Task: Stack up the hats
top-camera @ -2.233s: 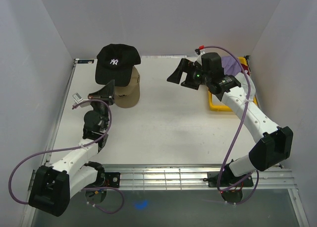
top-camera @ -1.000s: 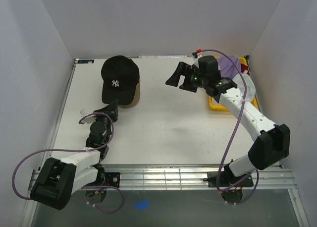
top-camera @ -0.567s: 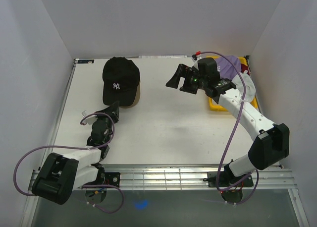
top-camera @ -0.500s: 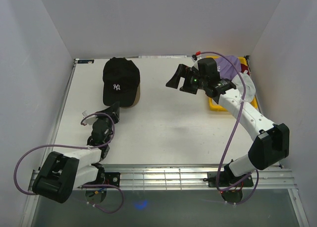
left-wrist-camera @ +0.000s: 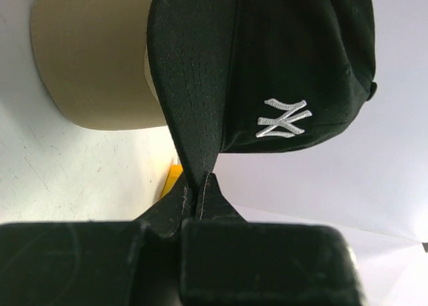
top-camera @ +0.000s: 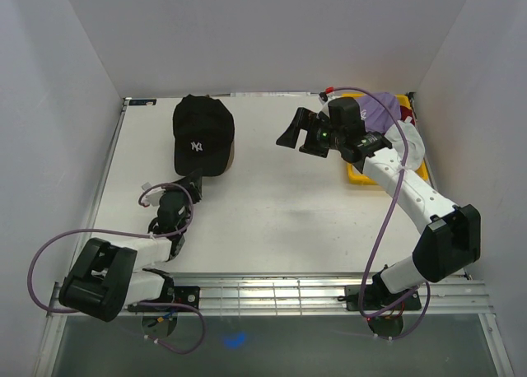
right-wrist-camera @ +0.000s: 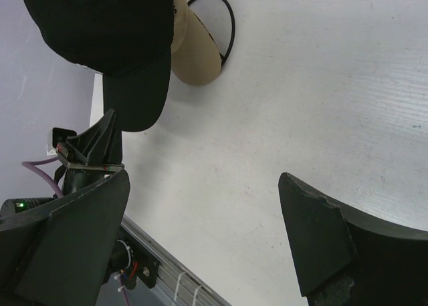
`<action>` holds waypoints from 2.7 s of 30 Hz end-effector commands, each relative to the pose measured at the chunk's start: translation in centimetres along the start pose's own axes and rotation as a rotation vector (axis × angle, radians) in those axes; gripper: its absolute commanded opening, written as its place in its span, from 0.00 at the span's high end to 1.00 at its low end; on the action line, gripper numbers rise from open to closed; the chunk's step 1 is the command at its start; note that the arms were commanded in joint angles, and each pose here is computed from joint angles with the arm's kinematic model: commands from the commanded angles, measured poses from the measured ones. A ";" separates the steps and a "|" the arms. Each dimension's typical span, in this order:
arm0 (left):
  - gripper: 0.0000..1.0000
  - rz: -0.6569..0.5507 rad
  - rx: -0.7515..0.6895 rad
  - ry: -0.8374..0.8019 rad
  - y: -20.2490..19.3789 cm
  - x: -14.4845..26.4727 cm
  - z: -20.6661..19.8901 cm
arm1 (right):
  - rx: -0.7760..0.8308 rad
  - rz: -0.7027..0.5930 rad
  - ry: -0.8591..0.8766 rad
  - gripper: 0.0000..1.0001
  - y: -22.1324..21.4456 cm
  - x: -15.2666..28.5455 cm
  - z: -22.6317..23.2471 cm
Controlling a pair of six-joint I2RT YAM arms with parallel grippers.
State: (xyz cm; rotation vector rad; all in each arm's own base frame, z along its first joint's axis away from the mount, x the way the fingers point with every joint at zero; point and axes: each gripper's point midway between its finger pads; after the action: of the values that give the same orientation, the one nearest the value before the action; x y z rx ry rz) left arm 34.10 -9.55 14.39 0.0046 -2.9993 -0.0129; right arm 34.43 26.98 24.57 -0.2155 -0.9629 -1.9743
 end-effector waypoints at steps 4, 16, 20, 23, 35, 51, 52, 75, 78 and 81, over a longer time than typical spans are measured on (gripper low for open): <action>1.00 0.005 -0.078 0.320 0.2 0.6 8.9 | 0.035 -0.029 0.016 0.03 0.3 0.3 0.4; 1.00 0.048 -0.086 0.444 -0.7 0.5 11.5 | 0.040 -0.029 0.007 0.03 0.1 0.3 0.1; 0.97 0.050 -0.070 0.494 -0.7 1.0 12.8 | 0.041 -0.033 0.005 0.03 0.3 0.4 0.1; 0.95 0.052 -0.069 0.513 -0.7 1.2 13.3 | 0.041 -0.030 0.004 0.03 0.2 0.4 0.1; 0.55 0.078 -0.069 0.579 -1.2 1.6 14.8 | 0.044 -0.030 -0.004 0.03 0.2 0.5 0.0; 0.43 0.162 -0.128 0.558 -2.1 2.5 13.5 | 0.046 -0.035 -0.009 0.03 0.3 0.4 -0.2; 0.43 0.165 -0.138 0.600 -2.0 3.2 14.3 | 0.048 -0.035 -0.009 0.03 0.3 0.4 -0.2; 0.39 0.456 -0.608 0.113 -13.2 3.2 -5.2 | 0.067 -0.219 0.043 0.02 6.0 10.5 1.9; 0.37 0.524 -0.621 -0.017 -17.3 1.3 -8.4 | 0.072 -0.288 0.035 0.02 7.3 13.3 2.5; 0.36 0.684 -0.674 -0.107 -23.0 -1.0 -9.6 | 0.072 -0.365 0.000 0.02 8.5 16.2 2.6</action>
State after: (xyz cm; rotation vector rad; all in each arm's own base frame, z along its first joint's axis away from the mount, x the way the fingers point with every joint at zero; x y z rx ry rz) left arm 34.76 -28.38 22.91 -0.8776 -2.7579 -0.8000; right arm 32.48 17.70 34.69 -0.0836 -1.0640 -2.1939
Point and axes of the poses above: each gripper's point midway between its finger pads, its own x axis back along the fingers, its own z axis along the line the jaws close on, y = z × x, and after that the axes turned 4 degrees about -x, right-handed
